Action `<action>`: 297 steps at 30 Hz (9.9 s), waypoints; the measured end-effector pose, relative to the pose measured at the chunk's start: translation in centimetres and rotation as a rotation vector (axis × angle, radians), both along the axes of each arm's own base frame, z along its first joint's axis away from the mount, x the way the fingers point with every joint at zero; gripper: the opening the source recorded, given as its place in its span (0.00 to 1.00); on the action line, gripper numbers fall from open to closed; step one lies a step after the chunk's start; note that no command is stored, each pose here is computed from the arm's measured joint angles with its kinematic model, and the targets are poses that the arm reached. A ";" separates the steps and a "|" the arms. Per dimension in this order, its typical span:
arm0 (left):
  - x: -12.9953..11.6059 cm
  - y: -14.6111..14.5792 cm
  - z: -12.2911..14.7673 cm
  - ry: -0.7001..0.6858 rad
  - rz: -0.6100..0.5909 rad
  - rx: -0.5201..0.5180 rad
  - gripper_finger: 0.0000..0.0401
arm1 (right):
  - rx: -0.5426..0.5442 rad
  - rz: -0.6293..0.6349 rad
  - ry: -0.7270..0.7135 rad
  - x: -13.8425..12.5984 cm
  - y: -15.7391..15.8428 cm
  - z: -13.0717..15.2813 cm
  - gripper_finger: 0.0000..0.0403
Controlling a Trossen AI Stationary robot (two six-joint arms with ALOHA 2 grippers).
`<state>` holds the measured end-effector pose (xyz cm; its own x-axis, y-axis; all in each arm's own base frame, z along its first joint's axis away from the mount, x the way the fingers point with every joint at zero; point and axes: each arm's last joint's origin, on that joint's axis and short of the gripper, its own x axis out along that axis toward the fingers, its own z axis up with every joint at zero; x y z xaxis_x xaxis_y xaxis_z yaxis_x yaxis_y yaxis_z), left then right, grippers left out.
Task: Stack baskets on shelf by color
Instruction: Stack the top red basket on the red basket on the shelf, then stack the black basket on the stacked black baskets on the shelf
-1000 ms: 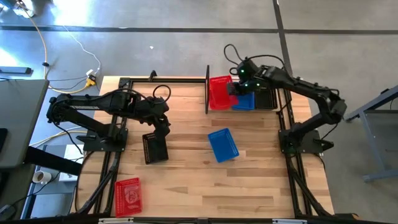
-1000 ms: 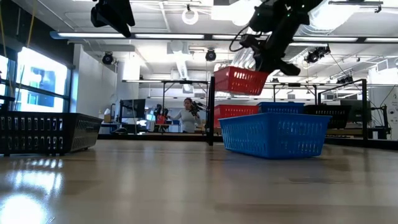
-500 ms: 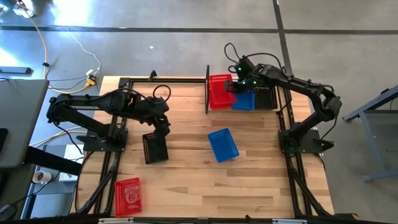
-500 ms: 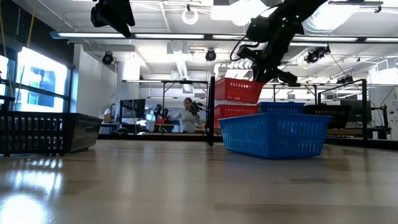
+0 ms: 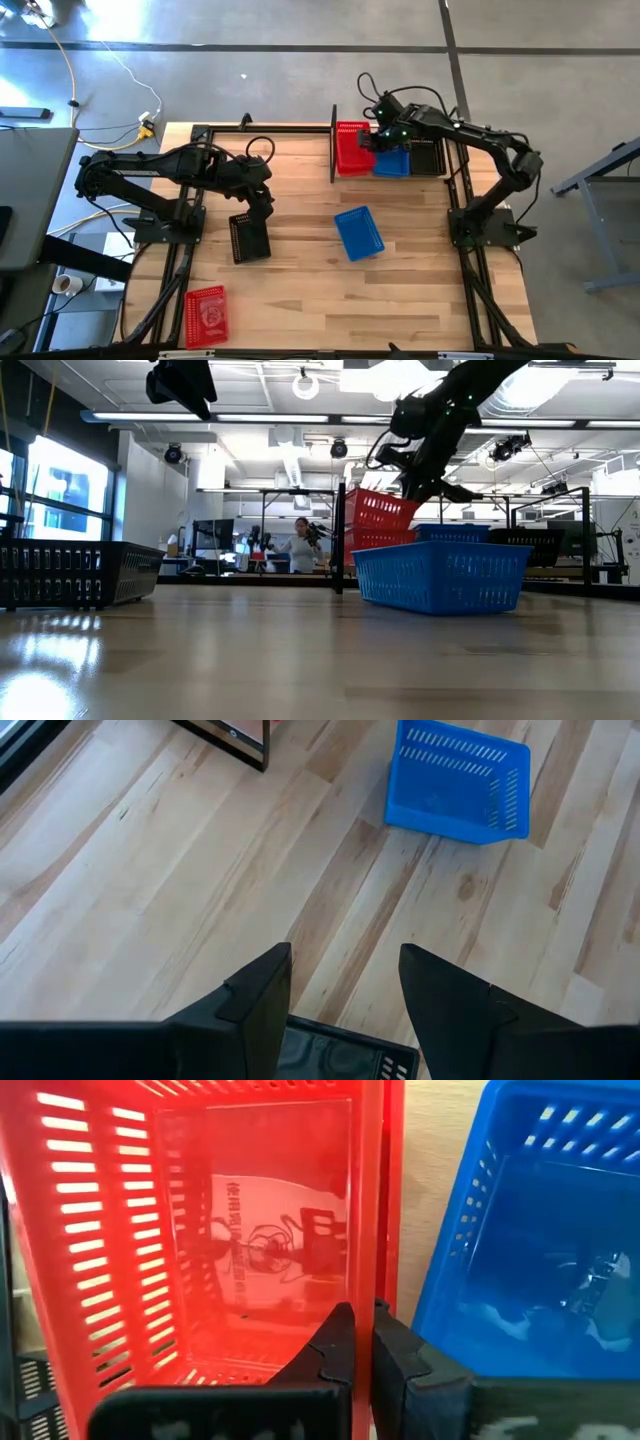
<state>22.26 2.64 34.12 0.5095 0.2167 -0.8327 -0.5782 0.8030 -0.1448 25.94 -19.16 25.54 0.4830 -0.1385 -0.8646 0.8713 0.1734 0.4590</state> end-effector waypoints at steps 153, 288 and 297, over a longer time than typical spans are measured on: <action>-5.2 -8.2 -16.6 0.052 1.109 -0.406 0.01 | -0.370 0.900 -0.206 1.4 20.5 7.2 0.25; 8.7 2.8 -3.8 -0.168 0.640 -0.145 0.33 | -0.634 1.169 0.242 8.5 24.7 0.7 0.00; 6.6 4.8 -1.6 -0.189 0.563 -0.058 0.33 | -0.669 1.019 0.265 7.0 24.4 2.5 0.00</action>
<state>28.84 7.44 32.56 0.4698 0.4535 -0.7574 -0.8727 0.3680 -0.3209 32.99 5.23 28.04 0.4509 -0.2537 -0.8558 0.2549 0.9554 -0.1490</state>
